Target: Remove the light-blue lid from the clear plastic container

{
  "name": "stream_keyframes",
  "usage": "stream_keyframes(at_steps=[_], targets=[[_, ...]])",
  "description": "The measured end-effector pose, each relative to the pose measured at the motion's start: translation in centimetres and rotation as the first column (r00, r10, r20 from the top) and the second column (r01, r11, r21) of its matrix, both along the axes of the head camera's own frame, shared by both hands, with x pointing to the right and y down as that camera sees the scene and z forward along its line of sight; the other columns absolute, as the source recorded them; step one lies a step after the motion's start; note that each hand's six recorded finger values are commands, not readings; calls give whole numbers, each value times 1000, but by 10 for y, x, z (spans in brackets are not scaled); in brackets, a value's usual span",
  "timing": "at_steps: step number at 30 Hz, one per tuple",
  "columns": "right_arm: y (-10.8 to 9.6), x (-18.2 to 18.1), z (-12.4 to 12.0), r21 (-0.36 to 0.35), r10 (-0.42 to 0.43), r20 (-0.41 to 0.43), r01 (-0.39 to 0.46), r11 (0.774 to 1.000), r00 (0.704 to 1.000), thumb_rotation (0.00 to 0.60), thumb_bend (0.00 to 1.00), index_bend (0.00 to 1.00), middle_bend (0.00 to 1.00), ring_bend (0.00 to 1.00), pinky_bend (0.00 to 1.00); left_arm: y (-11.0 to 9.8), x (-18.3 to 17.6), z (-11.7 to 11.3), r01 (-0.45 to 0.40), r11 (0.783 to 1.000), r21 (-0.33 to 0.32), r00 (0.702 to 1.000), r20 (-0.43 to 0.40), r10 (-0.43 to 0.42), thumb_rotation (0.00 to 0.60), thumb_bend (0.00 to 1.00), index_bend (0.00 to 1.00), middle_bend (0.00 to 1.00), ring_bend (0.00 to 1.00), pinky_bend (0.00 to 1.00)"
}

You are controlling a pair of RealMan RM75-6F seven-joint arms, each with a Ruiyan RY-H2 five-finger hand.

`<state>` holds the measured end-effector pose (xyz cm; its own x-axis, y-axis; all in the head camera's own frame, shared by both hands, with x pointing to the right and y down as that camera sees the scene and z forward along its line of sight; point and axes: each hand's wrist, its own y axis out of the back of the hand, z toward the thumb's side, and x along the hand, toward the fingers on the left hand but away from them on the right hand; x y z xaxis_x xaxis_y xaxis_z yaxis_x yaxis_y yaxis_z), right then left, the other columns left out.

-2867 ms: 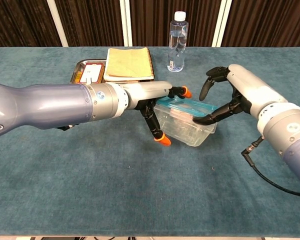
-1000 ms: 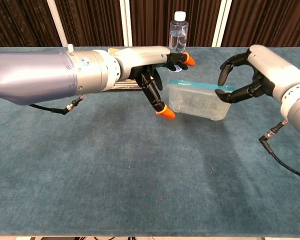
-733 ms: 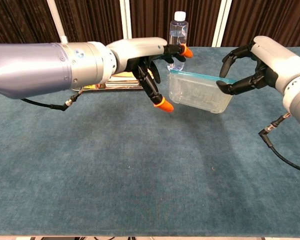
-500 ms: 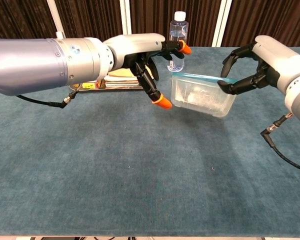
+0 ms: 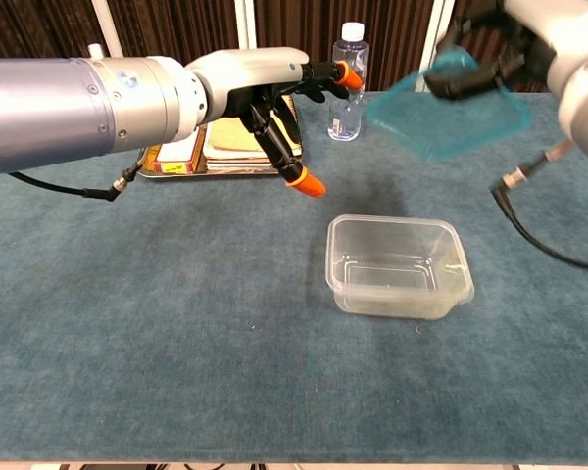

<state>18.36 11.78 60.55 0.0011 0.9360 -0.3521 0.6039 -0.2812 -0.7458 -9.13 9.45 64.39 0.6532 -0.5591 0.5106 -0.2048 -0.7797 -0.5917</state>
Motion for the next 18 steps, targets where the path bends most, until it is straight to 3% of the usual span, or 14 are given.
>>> stream_keyframes(at_steps=[4, 10, 18], targets=[[3, 8, 5, -10, 3, -15, -3, 1000, 1000, 600, 654, 702, 271, 4, 0, -1, -1, -4, -4, 1000, 14, 1000, -1, 4, 600, 8, 13, 58, 47, 274], [-20, 17, -9, 57, 11, -44, -8, 998, 999, 600, 654, 702, 271, 4, 0, -9, -8, -14, 18, 999, 28, 1000, -15, -17, 600, 8, 16, 58, 46, 272], [-31, 64, -11, 44, -10, -191, 19, 999, 981, 600, 654, 709, 275, 4, 0, -15, -39, -34, 46, 997, 64, 999, -18, -45, 600, 8, 21, 59, 47, 257]])
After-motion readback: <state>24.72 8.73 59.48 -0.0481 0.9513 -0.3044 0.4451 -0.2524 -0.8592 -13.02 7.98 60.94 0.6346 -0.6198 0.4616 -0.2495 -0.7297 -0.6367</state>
